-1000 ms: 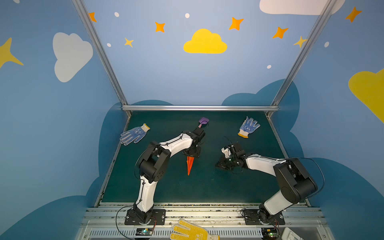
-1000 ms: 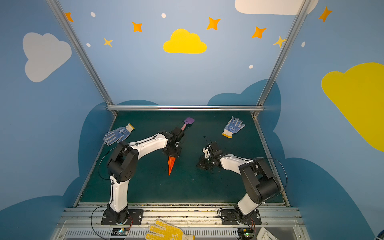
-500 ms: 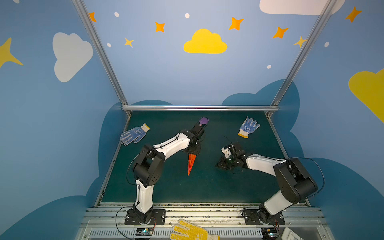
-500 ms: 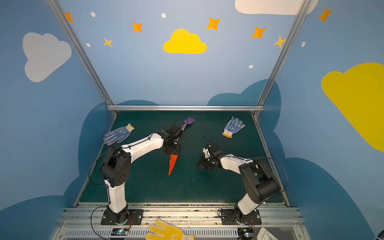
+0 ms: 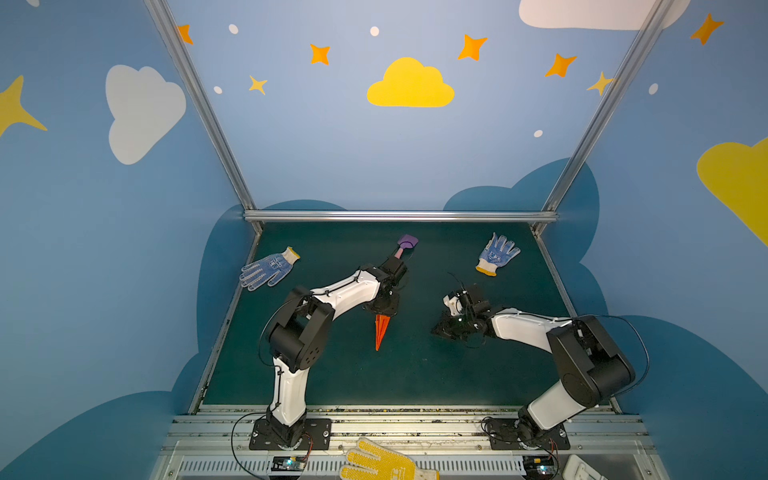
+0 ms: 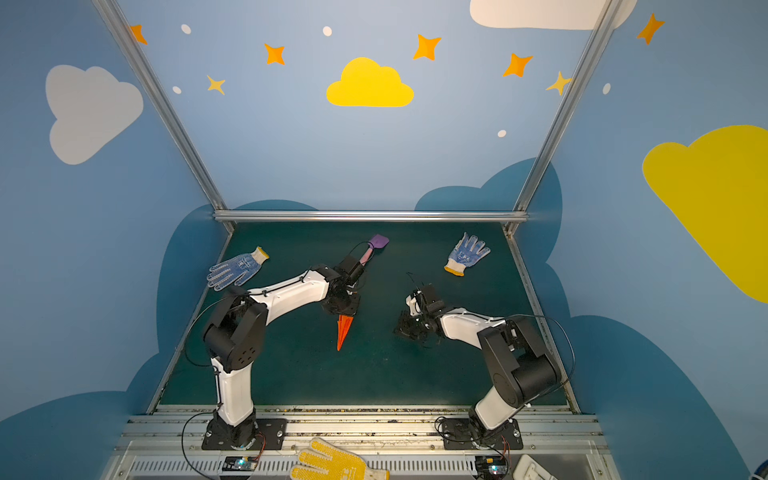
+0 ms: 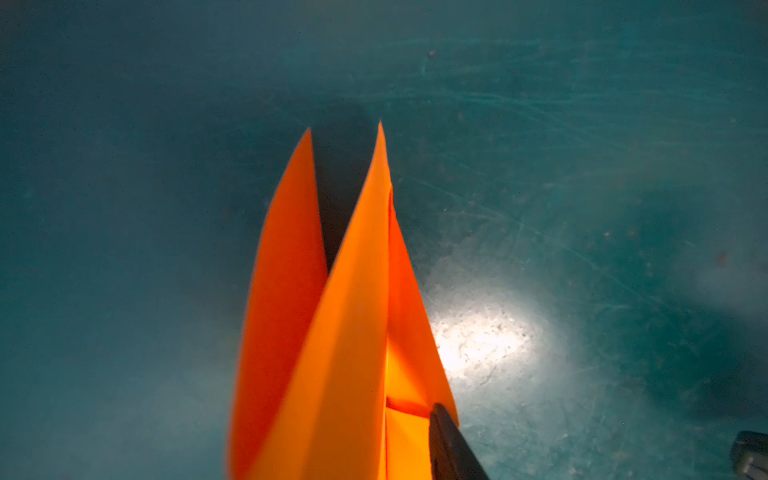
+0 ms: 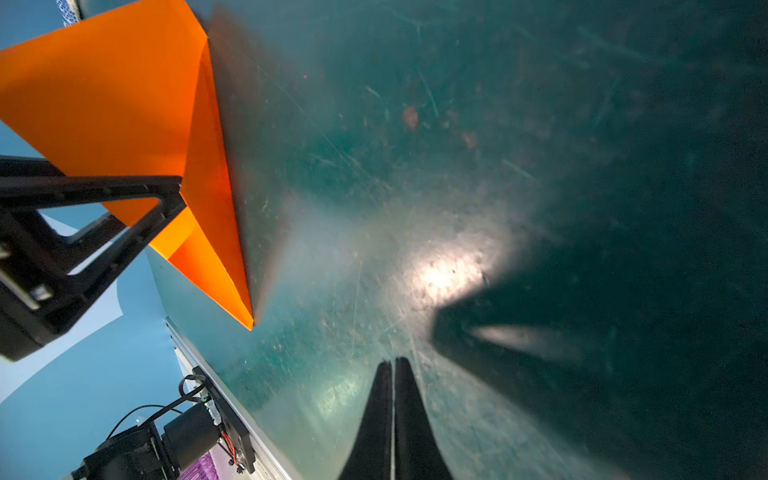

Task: Fold a paper plane with a square sheet of paper (fold left side to right side)
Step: 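Hold the orange plane upright by its crease with the left gripper, then release the plane onto the table with the left gripper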

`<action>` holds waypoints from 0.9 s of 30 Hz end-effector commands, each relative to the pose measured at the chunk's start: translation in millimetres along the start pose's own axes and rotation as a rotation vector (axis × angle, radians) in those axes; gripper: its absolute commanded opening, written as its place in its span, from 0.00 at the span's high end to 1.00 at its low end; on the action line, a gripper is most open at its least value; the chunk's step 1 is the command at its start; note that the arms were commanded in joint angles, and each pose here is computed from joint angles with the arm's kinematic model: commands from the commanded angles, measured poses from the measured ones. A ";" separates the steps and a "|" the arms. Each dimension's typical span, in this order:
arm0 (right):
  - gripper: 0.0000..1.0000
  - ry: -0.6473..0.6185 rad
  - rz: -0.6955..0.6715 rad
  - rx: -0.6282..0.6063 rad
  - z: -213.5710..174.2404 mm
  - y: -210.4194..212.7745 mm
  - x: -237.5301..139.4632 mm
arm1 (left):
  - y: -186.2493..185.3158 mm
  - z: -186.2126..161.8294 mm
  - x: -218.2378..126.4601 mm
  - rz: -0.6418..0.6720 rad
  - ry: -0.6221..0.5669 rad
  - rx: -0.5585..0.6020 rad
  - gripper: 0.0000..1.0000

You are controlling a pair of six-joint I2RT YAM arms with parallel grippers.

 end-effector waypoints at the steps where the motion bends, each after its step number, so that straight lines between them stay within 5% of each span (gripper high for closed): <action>1: 1.00 -0.001 -0.018 -0.005 -1.8 -2.7 -4.0 | 3.6 -5.8 14.0 0.017 0.032 -0.012 0.59; 8: 1.00 -0.010 -0.014 -0.008 -0.7 -0.4 -8.5 | 4.7 -13.1 25.2 0.023 0.056 -0.015 0.44; 17: 1.00 -0.015 -0.012 -0.009 -0.2 1.5 -13.1 | 6.1 -18.1 32.5 0.024 0.065 -0.019 0.40; 27: 1.00 -0.018 -0.006 -0.019 1.5 6.2 -17.2 | -2.1 16.0 -27.4 -0.023 -0.054 -0.001 0.36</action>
Point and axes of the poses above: each gripper's point midway between its finger pads, its own x axis out along the fingers, its own y axis along the line the jaws close on, z = x × y, the point moved 7 cm from there along -x, back along the fingers, and after that the axes turned 5 degrees about x, right-handed, at the moved point
